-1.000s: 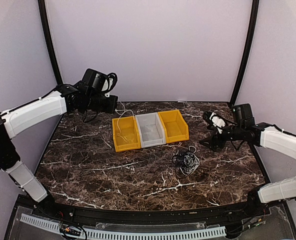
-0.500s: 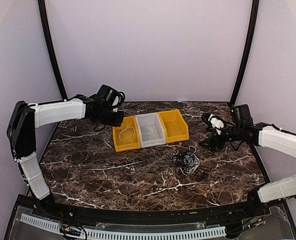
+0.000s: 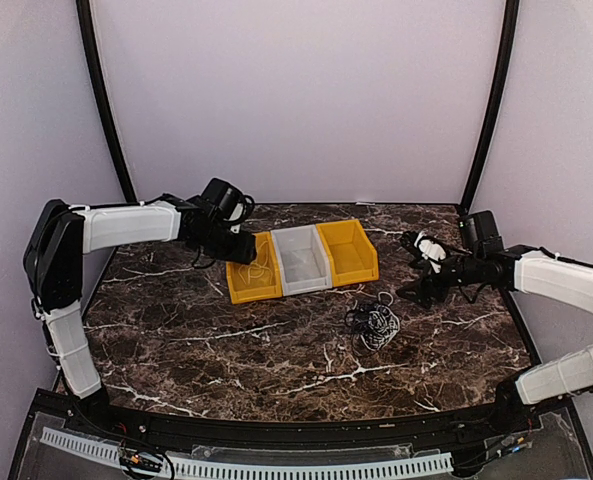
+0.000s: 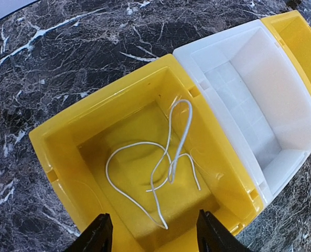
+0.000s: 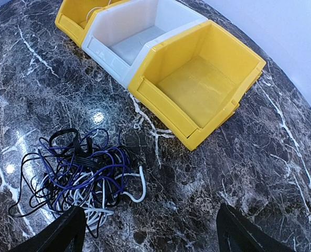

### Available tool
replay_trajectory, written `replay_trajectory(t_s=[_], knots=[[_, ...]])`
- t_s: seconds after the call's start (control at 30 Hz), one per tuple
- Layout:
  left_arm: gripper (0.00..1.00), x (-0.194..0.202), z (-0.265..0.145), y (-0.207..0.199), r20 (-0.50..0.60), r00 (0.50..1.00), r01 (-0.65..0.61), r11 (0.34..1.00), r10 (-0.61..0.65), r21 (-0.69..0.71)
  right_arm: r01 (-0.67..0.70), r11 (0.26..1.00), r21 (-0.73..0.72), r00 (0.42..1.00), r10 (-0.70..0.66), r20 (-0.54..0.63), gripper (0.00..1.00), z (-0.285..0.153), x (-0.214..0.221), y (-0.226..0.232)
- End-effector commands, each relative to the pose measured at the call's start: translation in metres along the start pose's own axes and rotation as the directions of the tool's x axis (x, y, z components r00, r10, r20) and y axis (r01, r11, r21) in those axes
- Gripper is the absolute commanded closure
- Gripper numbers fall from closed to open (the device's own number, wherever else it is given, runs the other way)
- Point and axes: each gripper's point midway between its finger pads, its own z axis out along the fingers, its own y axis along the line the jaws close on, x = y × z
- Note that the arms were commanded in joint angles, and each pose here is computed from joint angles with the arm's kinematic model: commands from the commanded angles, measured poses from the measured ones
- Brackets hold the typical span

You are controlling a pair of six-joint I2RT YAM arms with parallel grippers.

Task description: Untangle the cables

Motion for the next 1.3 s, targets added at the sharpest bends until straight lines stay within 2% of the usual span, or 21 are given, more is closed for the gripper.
replay_trajectory(t_s=[0.0,0.17,0.3,0.33,0.37,0.47,0.6,0.7,0.8,0.93,1.1,1.27], knots=[[0.42,-0.035,-0.058,-0.005,0.107,0.994,-0.006,1.000,0.004,0.017,0.009,1.000,-0.007,1.000,-0.009,0.004,0.13,-0.001,-0.003,-0.001],[0.39,-0.053,-0.106,-0.016,0.201,0.979,-0.057,0.998,0.047,0.042,-0.006,0.999,-0.044,0.999,0.005,-0.034,0.21,-0.008,-0.011,0.000],[0.38,-0.053,-0.147,-0.067,0.339,0.932,-0.197,0.965,0.129,0.174,-0.028,0.998,-0.049,0.996,0.024,-0.081,0.33,-0.007,-0.013,-0.006],[0.38,-0.036,-0.146,-0.086,0.334,0.928,-0.244,0.947,0.165,0.210,-0.036,0.998,-0.051,0.995,0.031,-0.098,0.37,-0.004,-0.010,-0.007],[0.38,-0.037,-0.154,-0.100,0.379,0.908,-0.285,0.927,0.179,0.244,-0.050,0.997,-0.060,0.992,0.043,-0.121,0.40,0.001,-0.005,-0.009],[0.39,-0.002,-0.150,-0.143,0.383,0.898,-0.351,0.877,0.216,0.329,-0.101,0.990,-0.102,0.981,0.081,-0.179,0.50,0.018,0.007,-0.008],[0.42,0.021,-0.141,-0.168,0.369,0.921,-0.290,0.855,0.126,0.431,-0.180,0.969,-0.170,0.963,0.138,-0.233,0.58,0.041,0.018,-0.007],[0.42,0.031,-0.136,-0.179,0.362,0.930,-0.245,0.834,0.059,0.494,-0.222,0.951,-0.213,0.952,0.165,-0.258,0.61,0.055,0.023,-0.006],[0.43,0.039,-0.130,-0.183,0.337,0.939,-0.235,0.829,0.060,0.508,-0.245,0.943,-0.224,0.943,0.178,-0.282,0.62,0.065,0.029,-0.007],[0.44,0.045,-0.124,-0.185,0.320,0.945,-0.235,0.830,0.072,0.507,-0.256,0.938,-0.233,0.940,0.185,-0.286,0.73,0.071,0.030,-0.008],[0.43,0.049,-0.119,-0.192,0.319,0.944,-0.252,0.818,0.088,0.518,-0.260,0.922,-0.287,0.947,0.186,-0.262,0.99,0.065,0.021,0.002],[0.39,0.040,-0.112,-0.210,0.398,0.906,-0.336,0.818,0.145,0.466,-0.175,0.911,-0.373,0.978,0.117,-0.171,1.00,0.027,-0.020,0.028]])
